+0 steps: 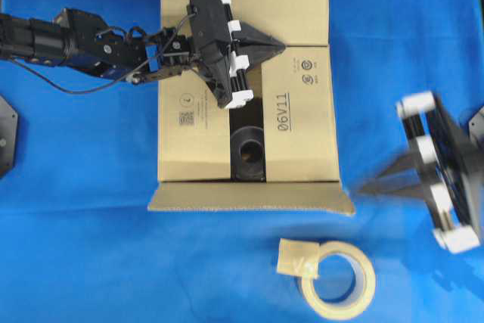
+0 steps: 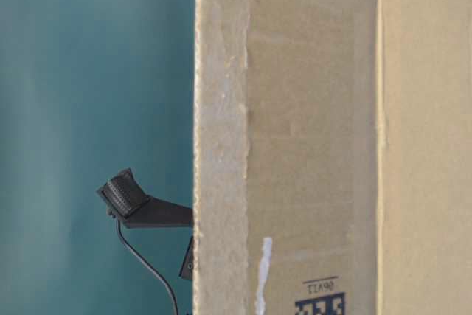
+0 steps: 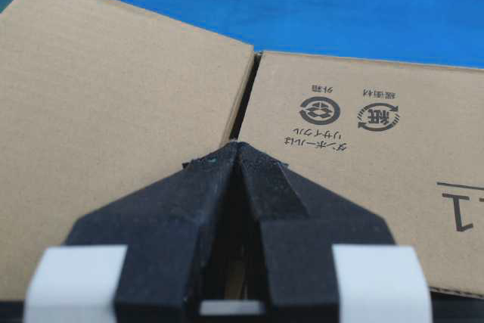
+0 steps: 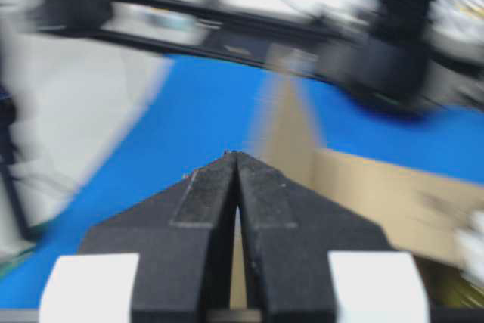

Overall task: Close the cardboard box.
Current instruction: 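Lift the right gripper away and lower it toward the front flap, then push the front flap up and over with the right gripper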

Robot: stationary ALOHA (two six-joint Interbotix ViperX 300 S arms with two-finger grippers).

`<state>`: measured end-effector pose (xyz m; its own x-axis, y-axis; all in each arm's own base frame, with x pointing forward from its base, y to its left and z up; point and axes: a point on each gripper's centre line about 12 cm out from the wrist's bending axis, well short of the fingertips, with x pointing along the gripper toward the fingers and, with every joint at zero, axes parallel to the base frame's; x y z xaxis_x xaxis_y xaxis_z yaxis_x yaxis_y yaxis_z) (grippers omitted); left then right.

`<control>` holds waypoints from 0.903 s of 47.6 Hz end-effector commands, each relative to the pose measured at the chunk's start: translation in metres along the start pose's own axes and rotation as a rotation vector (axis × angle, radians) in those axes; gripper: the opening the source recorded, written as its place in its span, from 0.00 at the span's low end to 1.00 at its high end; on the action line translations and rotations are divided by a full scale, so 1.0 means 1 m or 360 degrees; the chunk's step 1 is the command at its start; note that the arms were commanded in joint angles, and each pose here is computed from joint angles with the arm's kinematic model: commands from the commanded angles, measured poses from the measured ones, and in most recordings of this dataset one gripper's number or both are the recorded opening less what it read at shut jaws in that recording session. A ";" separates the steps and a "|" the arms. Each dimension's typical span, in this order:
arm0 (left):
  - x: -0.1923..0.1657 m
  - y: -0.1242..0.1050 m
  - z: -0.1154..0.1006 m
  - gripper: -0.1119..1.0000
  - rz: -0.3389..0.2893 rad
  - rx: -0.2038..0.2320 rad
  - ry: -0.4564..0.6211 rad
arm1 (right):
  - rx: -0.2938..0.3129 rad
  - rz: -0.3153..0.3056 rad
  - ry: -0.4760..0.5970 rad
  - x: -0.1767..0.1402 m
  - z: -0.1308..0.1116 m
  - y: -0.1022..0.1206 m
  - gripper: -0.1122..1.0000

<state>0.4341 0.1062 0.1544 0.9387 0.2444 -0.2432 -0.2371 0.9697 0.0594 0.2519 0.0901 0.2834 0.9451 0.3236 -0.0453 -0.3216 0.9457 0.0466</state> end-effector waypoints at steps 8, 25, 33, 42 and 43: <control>-0.001 0.004 0.008 0.10 0.0015 -0.0008 -0.0033 | -0.0105 0.0186 0.0159 0.018 -0.027 0.030 0.10; -0.001 0.004 0.008 0.10 0.0016 -0.0012 -0.0033 | -0.0096 0.0169 0.0323 0.037 -0.062 0.030 0.10; -0.001 0.003 0.008 0.10 0.0014 -0.0012 -0.0033 | -0.0092 0.0160 0.0310 0.036 -0.063 0.028 0.10; -0.001 0.001 0.008 0.10 0.0007 -0.0013 -0.0034 | -0.0066 0.0041 0.0306 0.038 -0.062 0.006 0.10; -0.001 0.001 0.008 0.10 0.0006 -0.0008 -0.0031 | -0.0061 0.0023 0.0305 0.038 -0.061 0.003 0.10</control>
<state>0.4342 0.1055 0.1542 0.9387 0.2428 -0.2447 -0.2359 0.9701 0.0579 0.2775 0.1158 0.2142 0.8944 0.3644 -0.2595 -0.3765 0.9264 0.0030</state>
